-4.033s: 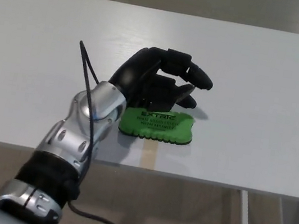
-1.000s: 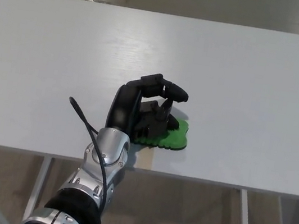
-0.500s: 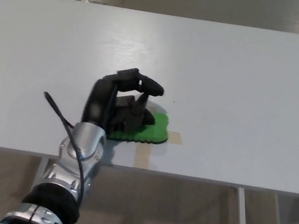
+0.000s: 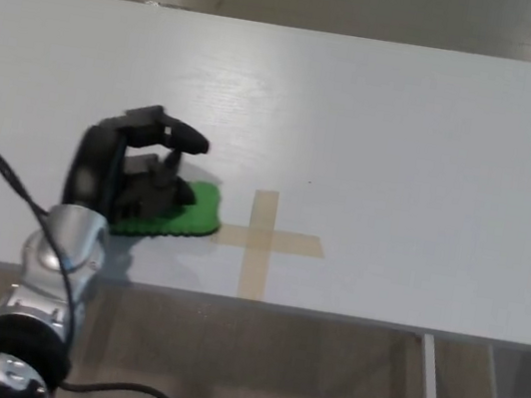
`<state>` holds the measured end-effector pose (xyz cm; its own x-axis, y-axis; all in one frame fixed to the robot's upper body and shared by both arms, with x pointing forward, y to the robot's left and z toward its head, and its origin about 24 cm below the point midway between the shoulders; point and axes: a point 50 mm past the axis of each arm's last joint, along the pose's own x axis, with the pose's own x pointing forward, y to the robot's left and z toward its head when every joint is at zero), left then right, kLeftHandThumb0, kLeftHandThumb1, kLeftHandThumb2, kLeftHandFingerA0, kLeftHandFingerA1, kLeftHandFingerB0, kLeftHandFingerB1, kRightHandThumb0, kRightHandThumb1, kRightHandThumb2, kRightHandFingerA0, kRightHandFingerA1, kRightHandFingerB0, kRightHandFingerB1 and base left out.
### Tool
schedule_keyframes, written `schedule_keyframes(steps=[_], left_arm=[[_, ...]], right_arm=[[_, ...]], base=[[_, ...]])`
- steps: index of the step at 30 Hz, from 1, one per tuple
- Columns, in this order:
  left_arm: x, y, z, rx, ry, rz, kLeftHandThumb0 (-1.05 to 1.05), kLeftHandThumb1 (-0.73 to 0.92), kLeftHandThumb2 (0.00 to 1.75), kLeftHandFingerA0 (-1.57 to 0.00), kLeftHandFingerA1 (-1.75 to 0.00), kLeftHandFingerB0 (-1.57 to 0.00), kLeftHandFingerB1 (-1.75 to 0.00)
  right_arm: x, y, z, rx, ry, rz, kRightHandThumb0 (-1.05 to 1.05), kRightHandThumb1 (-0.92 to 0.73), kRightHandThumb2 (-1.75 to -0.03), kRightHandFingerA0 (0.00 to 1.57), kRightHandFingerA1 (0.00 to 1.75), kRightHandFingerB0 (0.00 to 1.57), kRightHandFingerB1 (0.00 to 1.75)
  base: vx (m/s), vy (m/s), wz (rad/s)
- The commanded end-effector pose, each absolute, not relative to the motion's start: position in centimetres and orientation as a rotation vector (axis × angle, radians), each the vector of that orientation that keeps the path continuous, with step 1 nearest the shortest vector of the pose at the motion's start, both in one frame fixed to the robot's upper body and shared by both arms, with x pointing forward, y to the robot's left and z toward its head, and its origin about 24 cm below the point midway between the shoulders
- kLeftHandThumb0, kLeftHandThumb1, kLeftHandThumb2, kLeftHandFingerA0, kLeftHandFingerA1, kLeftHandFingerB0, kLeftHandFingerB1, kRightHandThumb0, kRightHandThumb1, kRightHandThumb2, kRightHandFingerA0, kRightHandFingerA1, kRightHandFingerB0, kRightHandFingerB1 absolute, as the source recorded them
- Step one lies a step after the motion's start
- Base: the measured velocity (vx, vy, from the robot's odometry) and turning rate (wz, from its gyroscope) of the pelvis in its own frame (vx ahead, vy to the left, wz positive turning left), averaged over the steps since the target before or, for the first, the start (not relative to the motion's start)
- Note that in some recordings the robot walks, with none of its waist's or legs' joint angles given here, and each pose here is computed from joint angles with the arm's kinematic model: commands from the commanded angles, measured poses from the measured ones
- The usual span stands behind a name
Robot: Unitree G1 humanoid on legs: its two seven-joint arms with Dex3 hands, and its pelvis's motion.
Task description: Use the left hand to press on the green eraser and wipe the desk from center to the left and then back to center.
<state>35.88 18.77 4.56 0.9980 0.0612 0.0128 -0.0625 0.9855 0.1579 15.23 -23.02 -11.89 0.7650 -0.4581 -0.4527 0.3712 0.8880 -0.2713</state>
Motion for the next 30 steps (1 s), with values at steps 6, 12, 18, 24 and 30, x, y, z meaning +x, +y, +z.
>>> schedule_keyframes(steps=[6, 12, 18, 24, 30], left_arm=[[33.5, 24.0, 1.4, 0.170, 0.171, 0.150, -0.09, 0.82, 0.77, -1.00, -1.13, -0.90, -1.03], [32.3, 26.9, 1.0, 0.193, 0.207, 0.197, -0.04, 0.87, 0.69, -0.95, -1.13, -0.86, -0.98], [31.6, 28.4, 0.8, 0.130, 0.224, 0.225, -0.02, 0.89, 0.67, -0.94, -1.15, -0.83, -0.98], [30.9, 30.0, 0.6, 0.092, 0.263, 0.263, -0.11, 0.86, 0.72, -1.03, -1.17, -0.91, -0.98], [30.5, 30.6, 0.5, 0.107, 0.275, 0.272, -0.17, 0.82, 0.78, -1.03, -1.17, -0.94, -0.96]], right_arm=[[14.7, -22.8, -12.1, -0.181, 0.548, -0.466, -0.38, -0.77, -0.63, 0.58, 0.52, 0.66, 0.50], [14.7, -22.9, -12.1, -0.174, 0.547, -0.461, -0.38, -0.78, -0.63, 0.58, 0.51, 0.66, 0.50], [14.6, -23.0, -12.2, -0.171, 0.549, -0.464, -0.38, -0.78, -0.63, 0.58, 0.51, 0.66, 0.50], [14.5, -22.9, -12.2, -0.186, 0.554, -0.467, -0.38, -0.77, -0.63, 0.58, 0.51, 0.66, 0.51], [14.3, -23.0, -12.3, -0.188, 0.561, -0.469, -0.37, -0.77, -0.63, 0.59, 0.50, 0.66, 0.49]], base=[[0.00, 0.000, 0.00], [0.00, 0.000, 0.00], [0.00, 0.000, 0.00], [0.00, 0.000, 0.00], [0.00, 0.000, 0.00]])
